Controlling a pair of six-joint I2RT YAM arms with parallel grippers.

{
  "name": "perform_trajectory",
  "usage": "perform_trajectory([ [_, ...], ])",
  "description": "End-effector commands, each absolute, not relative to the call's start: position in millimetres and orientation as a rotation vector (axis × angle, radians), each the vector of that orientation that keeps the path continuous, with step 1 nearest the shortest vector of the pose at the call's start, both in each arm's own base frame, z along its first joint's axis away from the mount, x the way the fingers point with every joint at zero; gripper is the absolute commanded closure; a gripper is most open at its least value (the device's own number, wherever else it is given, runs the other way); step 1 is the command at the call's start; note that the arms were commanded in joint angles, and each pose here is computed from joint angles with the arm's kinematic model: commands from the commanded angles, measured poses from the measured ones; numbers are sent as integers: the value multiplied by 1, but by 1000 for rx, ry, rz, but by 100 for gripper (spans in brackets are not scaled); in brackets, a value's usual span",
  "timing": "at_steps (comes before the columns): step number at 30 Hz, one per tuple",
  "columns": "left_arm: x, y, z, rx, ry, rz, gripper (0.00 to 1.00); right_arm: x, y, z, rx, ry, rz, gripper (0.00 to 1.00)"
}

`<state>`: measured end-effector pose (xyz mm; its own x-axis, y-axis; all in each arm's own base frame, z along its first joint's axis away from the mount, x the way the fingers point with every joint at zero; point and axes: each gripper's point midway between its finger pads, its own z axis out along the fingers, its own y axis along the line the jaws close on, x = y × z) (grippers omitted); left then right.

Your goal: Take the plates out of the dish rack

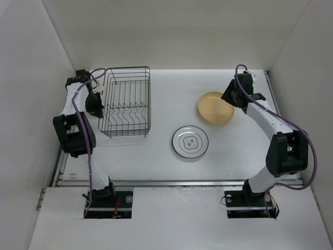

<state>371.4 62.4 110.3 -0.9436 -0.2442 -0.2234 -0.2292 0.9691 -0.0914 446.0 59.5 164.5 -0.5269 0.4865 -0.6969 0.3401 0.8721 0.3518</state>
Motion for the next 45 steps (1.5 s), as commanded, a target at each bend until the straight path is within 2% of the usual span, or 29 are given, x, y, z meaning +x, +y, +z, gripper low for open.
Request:
perform_trajectory([
  [1, 399, 76, 131, -438, 2767, -20, 100, 451, 56, 205, 580, 2081, 204, 52],
  [5, 402, 78, 132, -404, 2770, -13, 100, 445, 54, 213, 583, 2060, 202, 52],
  [6, 405, 75, 136, -381, 2759, -43, 88, 442, 53, 205, 575, 2082, 188, 52],
  [7, 402, 74, 136, -383, 2771, -45, 81, 441, 53, 210, 574, 2072, 192, 52],
  [9, 403, 70, 136, -353, 2775, -45, 60, 438, 53, 210, 574, 2071, 193, 51],
  [10, 400, 69, 142, -351, 2760, -43, 46, 437, 52, 215, 573, 2059, 198, 49],
  [12, 404, 75, 152, -350, 2716, -2, 36, 434, 50, 226, 575, 2031, 199, 43],
  [13, 403, 78, 161, -335, 2695, 22, 31, 432, 48, 227, 582, 2025, 186, 35],
  [14, 402, 77, 167, -333, 2681, 24, 27, 431, 43, 232, 594, 2005, 164, 34],
  [15, 400, 81, 172, -316, 2670, 52, 18, 427, 38, 244, 593, 1972, 151, 29],
  [17, 400, 86, 198, -287, 2603, 102, 10, 422, 28, 259, 618, 1919, 114, 17],
  [20, 388, 100, 237, -314, 2488, 227, 0, 401, -6, 291, 786, 1763, -2, 13],
  [23, 368, 116, 256, -404, 2385, 360, 0, 367, -46, 323, 943, 1583, -146, 13],
  [25, 344, 134, 285, -494, 2253, 505, 0, 341, -68, 324, 1011, 1524, -271, 10],
  [29, 295, 150, 269, -609, 2243, 679, 0, 294, -87, 337, 1053, 1453, -346, 8],
  [32, 278, 150, 256, -624, 2266, 668, 0, 275, -89, 330, 1050, 1454, -335, 8],
  [34, 267, 144, 255, -600, 2267, 643, 0, 259, -88, 339, 1046, 1419, -268, 0],
  [45, 254, 126, 263, -548, 2197, 527, 0, 218, -88, 358, 981, 1333, -152, 0],
])
